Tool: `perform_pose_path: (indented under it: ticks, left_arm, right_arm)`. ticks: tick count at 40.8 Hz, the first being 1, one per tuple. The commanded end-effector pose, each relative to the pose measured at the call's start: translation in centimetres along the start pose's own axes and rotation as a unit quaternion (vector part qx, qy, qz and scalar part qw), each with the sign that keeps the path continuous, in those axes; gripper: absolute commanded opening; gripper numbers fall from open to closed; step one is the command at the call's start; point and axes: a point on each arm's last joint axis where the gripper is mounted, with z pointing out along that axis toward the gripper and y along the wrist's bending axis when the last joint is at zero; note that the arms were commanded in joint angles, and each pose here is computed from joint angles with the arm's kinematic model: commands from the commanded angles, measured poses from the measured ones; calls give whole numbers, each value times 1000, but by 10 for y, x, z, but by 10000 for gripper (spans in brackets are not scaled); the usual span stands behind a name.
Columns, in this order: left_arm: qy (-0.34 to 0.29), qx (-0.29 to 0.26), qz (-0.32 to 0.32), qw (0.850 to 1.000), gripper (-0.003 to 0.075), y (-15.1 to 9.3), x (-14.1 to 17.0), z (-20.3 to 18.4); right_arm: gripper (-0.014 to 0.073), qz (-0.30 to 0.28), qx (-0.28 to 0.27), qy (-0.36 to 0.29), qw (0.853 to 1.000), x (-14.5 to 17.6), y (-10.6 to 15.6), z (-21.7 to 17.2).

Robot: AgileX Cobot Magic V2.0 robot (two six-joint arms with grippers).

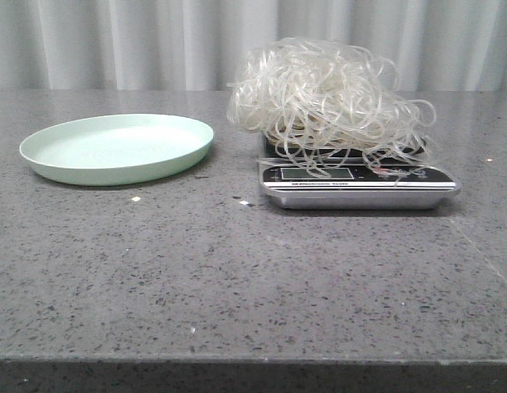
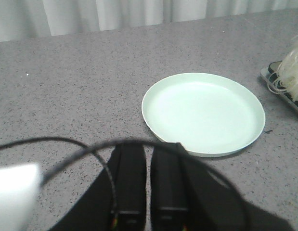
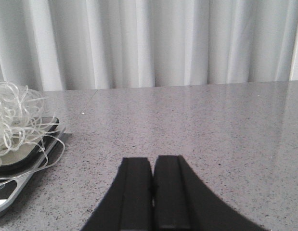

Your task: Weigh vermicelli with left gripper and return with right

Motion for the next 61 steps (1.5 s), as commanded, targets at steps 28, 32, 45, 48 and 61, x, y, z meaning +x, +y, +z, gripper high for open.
perform_pose_path:
  ticks: [28, 32, 45, 48, 61]
  left_arm:
    - [-132, -14, -25, 991, 136, 3, -23, -5]
    - [-132, -14, -25, 991, 136, 3, -23, -5]
    - [-132, -14, -25, 991, 136, 3, -23, -5]
    - [-132, -14, -25, 991, 136, 3, -23, -5]
    - [-132, -14, -25, 991, 136, 3, -23, -5]
  right_arm:
    - [151, 8, -126, -79, 989, -243, 57, 91]
    - [151, -19, -172, -49, 984, -257, 80, 113]
    - [457, -96, -241, 100, 960, -242, 151, 173]
    - [546, -109, -242, 146, 953, -231, 162, 185]
    - [613, -96, -251, 291, 918, -197, 194, 214]
